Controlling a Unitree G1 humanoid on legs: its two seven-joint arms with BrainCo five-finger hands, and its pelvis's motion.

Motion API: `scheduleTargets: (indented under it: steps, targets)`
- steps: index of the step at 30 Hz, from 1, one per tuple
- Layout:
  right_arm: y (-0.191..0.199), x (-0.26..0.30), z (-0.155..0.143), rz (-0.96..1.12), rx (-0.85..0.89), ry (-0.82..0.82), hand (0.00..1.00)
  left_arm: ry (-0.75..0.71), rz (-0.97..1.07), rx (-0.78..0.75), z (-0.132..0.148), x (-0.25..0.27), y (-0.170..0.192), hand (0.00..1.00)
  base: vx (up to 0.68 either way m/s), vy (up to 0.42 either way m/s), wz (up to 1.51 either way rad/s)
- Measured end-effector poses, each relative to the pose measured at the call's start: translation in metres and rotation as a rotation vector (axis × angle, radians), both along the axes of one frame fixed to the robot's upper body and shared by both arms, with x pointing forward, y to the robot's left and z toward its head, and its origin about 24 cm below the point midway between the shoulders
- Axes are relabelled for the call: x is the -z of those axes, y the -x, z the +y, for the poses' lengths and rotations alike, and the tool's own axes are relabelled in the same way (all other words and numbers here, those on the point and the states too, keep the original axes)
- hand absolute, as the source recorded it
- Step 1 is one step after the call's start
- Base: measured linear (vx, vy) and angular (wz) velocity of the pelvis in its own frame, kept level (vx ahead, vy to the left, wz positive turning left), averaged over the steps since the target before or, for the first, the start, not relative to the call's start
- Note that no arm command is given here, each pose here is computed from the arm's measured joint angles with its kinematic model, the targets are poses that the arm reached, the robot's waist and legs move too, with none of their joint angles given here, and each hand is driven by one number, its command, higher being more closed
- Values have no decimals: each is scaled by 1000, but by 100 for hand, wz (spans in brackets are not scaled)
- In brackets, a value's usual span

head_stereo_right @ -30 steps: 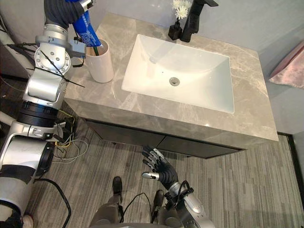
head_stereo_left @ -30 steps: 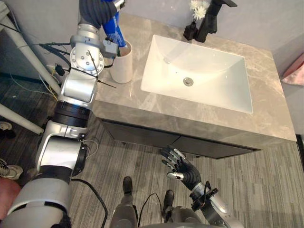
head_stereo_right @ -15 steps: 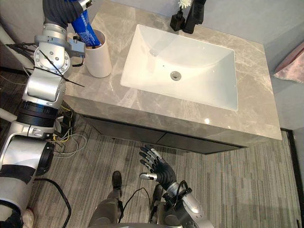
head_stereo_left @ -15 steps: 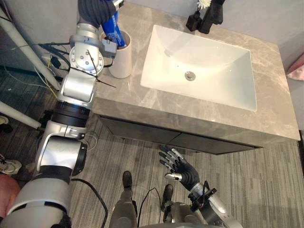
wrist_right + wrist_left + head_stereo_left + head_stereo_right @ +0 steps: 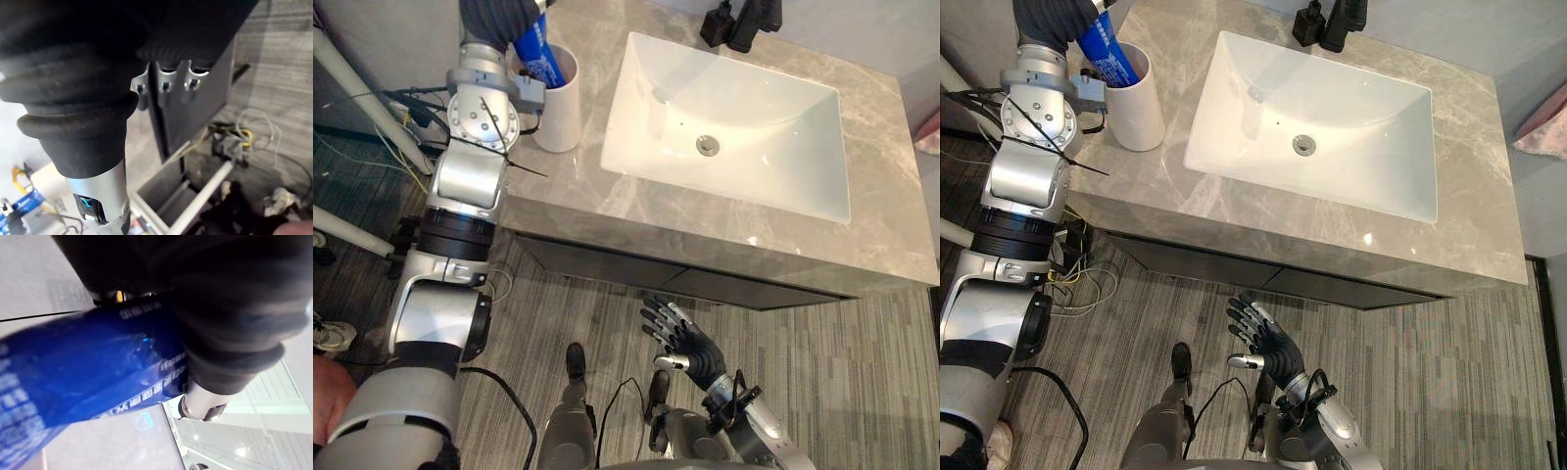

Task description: Organize washtable

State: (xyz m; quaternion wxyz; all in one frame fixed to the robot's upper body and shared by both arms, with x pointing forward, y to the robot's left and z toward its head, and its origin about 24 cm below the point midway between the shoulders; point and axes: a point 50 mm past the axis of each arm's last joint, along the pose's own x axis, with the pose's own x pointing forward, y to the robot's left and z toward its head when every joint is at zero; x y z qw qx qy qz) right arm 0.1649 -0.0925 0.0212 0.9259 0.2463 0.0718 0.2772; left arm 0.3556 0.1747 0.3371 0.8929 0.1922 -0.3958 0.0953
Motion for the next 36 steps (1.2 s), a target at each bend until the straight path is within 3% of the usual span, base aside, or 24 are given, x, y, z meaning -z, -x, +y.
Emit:
scheduleTargets:
  steps: [21,28,29,36]
  targets:
    - [-5,-4,-4,-24,0,0,0,-53,-53,131,-18,-9,13,0,0,0,0]
    - [-9,-6,-4,-41,-3,3,0,-119,-340,307,-34,-25,78,0,1,6,1]
    - [-9,-6,-4,-40,-4,3,0,-121,-353,317,-33,-23,81,100,0,0,0]
    - [-7,5,-11,-2,32,22,0,-10,-205,368,3,45,105,100,0,-3,10]
